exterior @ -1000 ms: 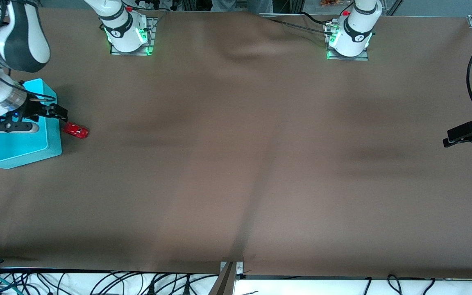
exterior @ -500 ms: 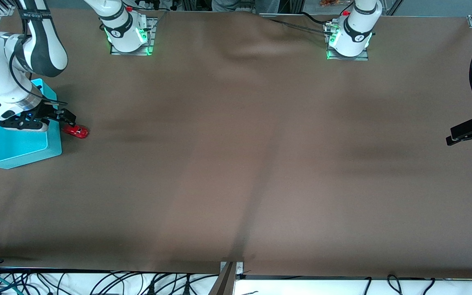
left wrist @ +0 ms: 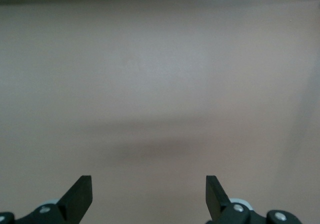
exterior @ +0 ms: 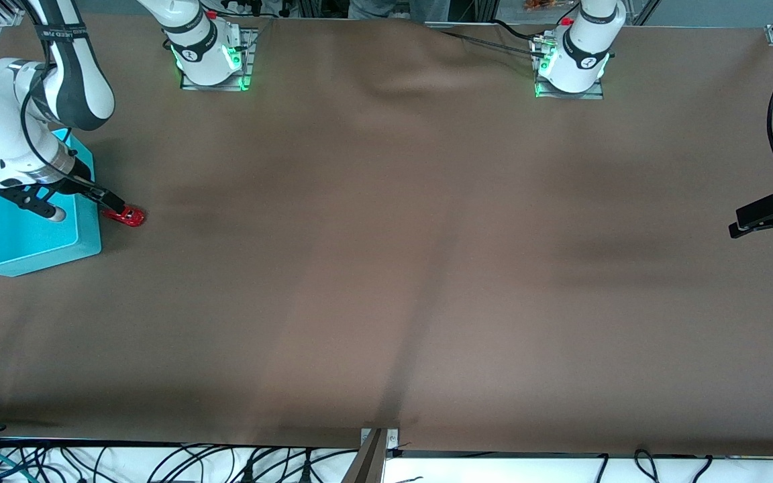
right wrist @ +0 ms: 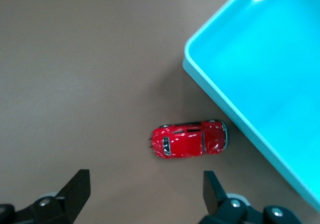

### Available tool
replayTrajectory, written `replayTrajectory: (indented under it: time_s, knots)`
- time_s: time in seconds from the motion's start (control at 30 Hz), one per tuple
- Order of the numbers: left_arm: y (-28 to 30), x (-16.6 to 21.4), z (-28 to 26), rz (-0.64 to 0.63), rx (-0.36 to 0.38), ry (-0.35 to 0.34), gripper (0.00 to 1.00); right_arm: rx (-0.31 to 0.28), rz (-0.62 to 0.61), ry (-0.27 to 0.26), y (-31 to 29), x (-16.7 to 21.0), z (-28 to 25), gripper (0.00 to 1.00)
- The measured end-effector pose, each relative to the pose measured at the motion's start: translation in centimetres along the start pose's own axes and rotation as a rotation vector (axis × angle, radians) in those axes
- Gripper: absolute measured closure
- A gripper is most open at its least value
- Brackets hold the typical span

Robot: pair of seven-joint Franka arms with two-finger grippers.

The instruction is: Wind red beetle toy and store in blue box

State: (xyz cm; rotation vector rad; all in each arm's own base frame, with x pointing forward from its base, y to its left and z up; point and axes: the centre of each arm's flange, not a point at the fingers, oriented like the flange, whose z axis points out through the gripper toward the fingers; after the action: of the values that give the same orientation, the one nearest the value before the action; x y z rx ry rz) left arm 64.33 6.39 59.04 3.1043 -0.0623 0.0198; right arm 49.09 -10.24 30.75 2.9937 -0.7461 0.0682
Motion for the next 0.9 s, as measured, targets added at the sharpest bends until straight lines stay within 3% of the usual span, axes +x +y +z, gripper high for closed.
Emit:
replayTrajectory:
  time_s: [0.57, 0.9]
  knots:
    - [1.8, 0.2, 0.1, 0.03, -0.002, -0.001, 0.0, -0.028, 0.444, -0.031, 2.3, -0.2, 3.5, 0.0]
    - [1.6, 0.2, 0.1, 0.025, 0.0, -0.001, 0.0, -0.049, 0.626, -0.029, 3.1, -0.3, 7.6, 0.0]
